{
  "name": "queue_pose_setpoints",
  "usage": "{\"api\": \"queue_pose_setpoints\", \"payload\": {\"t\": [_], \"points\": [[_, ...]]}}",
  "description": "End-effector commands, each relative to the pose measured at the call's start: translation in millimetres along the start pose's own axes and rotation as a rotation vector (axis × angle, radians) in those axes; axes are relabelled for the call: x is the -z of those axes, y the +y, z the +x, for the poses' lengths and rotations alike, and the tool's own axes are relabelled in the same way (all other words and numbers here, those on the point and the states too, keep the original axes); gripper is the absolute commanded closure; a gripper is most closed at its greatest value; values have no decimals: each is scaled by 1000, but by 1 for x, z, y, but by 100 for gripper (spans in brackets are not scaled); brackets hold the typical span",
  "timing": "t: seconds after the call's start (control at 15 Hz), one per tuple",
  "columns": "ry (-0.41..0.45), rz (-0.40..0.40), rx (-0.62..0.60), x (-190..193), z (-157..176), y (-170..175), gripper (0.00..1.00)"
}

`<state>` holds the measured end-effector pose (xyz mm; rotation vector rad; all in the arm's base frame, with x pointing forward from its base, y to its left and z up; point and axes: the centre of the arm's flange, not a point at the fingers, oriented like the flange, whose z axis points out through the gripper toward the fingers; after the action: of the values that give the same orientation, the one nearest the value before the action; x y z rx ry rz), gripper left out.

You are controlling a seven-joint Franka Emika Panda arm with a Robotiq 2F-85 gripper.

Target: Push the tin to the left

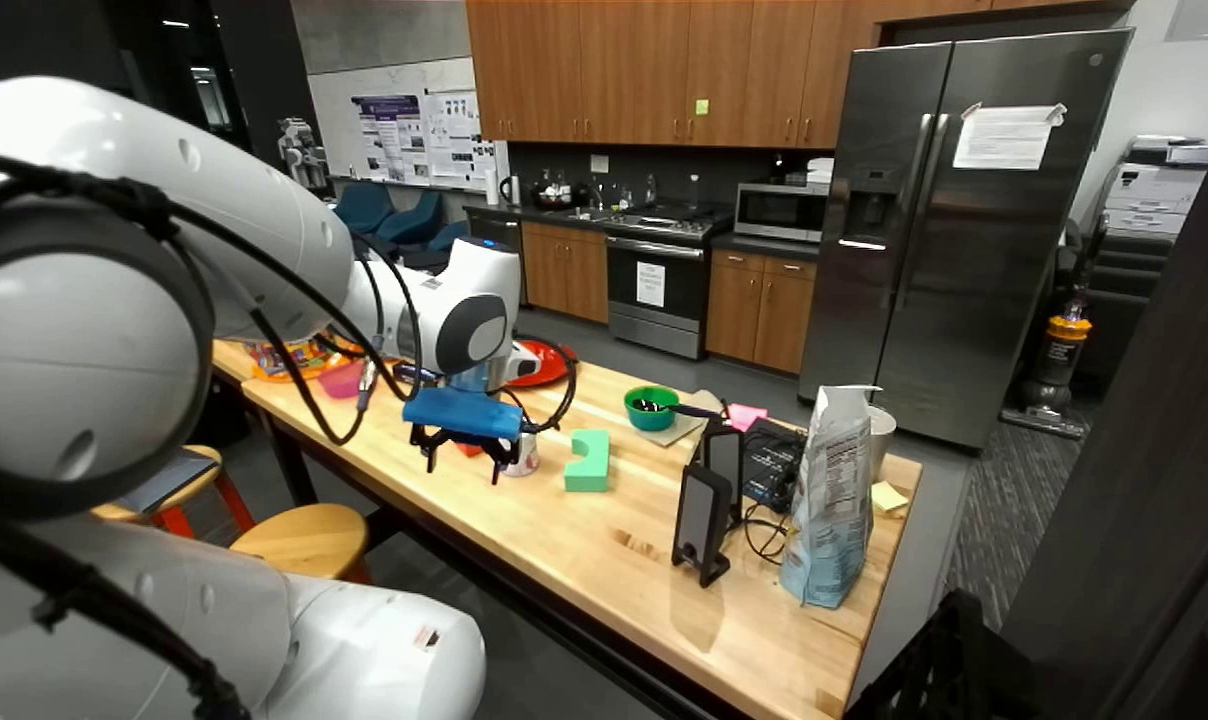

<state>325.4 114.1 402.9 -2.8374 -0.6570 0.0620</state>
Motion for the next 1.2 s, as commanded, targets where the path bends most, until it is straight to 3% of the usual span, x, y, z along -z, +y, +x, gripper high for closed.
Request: {"api": "queue_pose_setpoints", "payload": {"t": [0.0, 0.27, 0.73, 1.13], "points": [[-26, -28, -20, -23, -25, -9, 0], [-78, -37, 14, -56, -20, -18, 0], [113, -100, 106, -54, 27, -23, 0], [120, -123, 212, -80, 55, -34, 0]]}}
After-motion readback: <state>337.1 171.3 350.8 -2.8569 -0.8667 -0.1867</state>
